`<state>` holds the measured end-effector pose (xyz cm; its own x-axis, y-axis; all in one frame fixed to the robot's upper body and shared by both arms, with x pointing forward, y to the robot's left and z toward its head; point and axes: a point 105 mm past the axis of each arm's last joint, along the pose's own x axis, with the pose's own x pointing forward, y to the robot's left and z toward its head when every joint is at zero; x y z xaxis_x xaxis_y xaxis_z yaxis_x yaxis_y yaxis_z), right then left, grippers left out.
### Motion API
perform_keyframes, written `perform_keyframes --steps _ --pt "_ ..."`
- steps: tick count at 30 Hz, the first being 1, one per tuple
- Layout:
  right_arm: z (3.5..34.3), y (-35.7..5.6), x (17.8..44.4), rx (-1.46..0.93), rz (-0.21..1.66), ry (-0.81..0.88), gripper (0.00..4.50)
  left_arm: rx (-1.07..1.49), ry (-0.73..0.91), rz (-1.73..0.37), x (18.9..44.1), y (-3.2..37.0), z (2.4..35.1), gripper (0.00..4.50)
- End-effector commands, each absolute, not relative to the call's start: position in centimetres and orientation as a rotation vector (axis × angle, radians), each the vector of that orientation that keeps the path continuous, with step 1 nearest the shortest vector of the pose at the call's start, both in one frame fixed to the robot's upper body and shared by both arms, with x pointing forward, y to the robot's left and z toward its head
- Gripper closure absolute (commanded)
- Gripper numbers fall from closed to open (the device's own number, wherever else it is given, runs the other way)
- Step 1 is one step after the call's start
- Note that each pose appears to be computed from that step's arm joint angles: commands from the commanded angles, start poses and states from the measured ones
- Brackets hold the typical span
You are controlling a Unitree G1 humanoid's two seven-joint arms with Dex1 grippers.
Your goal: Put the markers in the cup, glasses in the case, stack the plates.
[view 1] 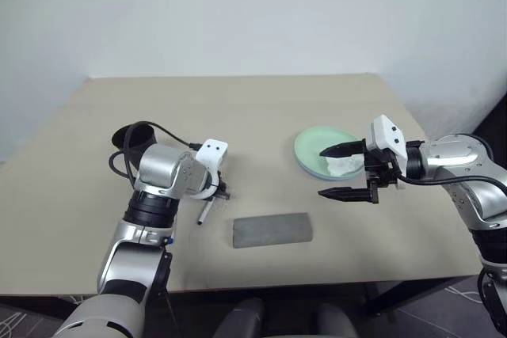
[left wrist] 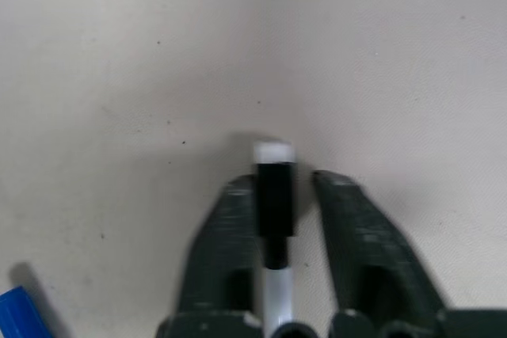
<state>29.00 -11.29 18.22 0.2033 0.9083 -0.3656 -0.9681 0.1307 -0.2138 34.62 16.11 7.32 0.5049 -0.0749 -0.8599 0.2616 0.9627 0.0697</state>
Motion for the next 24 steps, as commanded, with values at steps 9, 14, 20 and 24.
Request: perform_keyframes --steps 9,14,20,24 --pt "19.6 -10.9 28.8 -0.477 1.369 0.096 0.00 0.290 1.021 -0.245 34.4 16.1 8.0 4.39" --pt "19.7 -10.8 28.9 -0.477 1.371 0.092 0.00 0.291 0.661 -0.438 36.7 12.9 13.7 4.39" --pt "20.0 -10.8 28.8 -0.474 1.375 0.084 0.00 0.177 0.324 -0.429 38.8 13.7 20.5 4.39" --pt "20.2 -10.9 28.9 -0.467 1.375 0.078 0.00 0.146 0.092 -0.313 40.1 16.7 25.0 4.39"
